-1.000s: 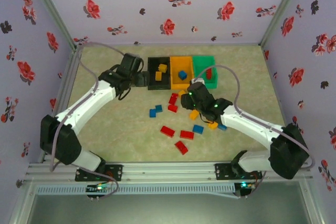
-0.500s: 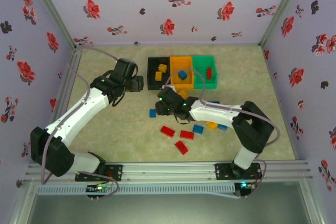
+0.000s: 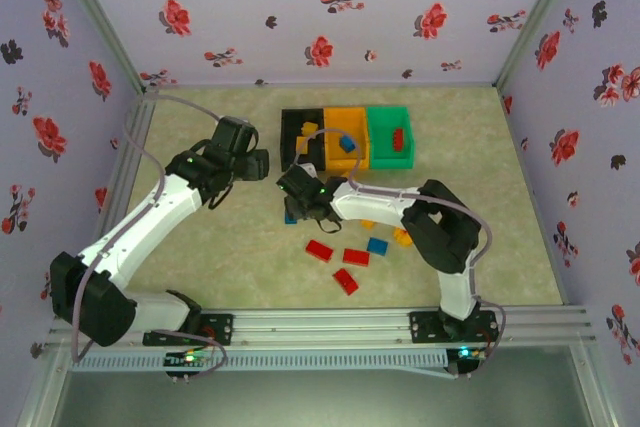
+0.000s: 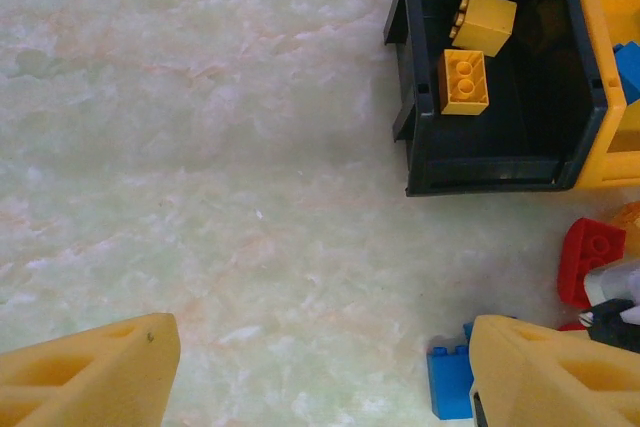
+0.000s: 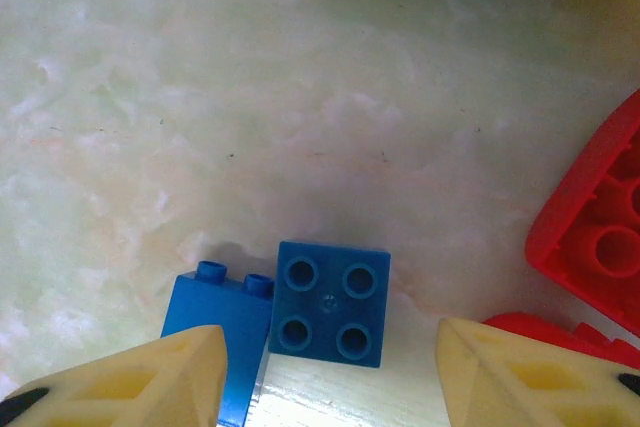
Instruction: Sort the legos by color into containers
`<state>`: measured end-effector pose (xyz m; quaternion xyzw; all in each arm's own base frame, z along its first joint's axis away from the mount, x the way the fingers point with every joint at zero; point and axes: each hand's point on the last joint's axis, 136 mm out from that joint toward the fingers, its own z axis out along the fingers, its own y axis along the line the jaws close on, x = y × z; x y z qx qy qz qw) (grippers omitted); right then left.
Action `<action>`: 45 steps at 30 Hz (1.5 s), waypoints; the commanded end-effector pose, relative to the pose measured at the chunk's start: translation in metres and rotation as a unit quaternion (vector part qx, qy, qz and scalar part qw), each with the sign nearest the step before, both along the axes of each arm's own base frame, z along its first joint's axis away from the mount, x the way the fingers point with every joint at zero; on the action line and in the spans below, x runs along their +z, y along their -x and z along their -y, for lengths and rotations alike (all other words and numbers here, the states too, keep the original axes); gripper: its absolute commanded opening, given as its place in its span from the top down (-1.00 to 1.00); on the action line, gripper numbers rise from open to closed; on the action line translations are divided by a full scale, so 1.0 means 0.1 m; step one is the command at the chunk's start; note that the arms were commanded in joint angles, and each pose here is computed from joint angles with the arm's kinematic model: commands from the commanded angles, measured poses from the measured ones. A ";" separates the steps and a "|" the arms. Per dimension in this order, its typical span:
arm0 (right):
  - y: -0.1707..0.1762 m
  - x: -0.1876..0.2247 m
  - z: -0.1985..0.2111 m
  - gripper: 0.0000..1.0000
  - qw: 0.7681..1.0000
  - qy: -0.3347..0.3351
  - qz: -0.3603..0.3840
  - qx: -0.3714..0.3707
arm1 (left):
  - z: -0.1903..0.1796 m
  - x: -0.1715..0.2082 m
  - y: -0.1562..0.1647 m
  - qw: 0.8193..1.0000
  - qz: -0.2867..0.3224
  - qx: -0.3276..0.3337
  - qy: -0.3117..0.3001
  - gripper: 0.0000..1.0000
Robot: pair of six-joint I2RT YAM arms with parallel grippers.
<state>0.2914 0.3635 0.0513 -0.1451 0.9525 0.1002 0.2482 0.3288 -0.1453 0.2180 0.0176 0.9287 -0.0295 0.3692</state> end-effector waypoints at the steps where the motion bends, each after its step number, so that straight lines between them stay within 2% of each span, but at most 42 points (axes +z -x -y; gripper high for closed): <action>1: -0.02 -0.04 -0.04 -0.14 1.000 0.018 0.000 0.000 | -0.07 0.04 0.01 1.000 0.005 0.008 -0.007 -0.54; 11: -0.12 -0.16 0.02 -0.02 0.998 0.059 -0.001 -0.018 | -0.10 0.06 0.02 1.000 0.006 0.009 -0.012 -0.54; 25: -0.14 -0.28 0.06 0.21 0.998 0.060 -0.016 -0.029 | -0.09 0.03 0.01 1.000 0.002 0.010 -0.013 -0.54; 45: -0.21 -0.34 0.13 0.20 0.998 0.052 -0.032 -0.029 | -0.10 -0.01 0.03 1.000 -0.002 0.012 -0.014 -0.54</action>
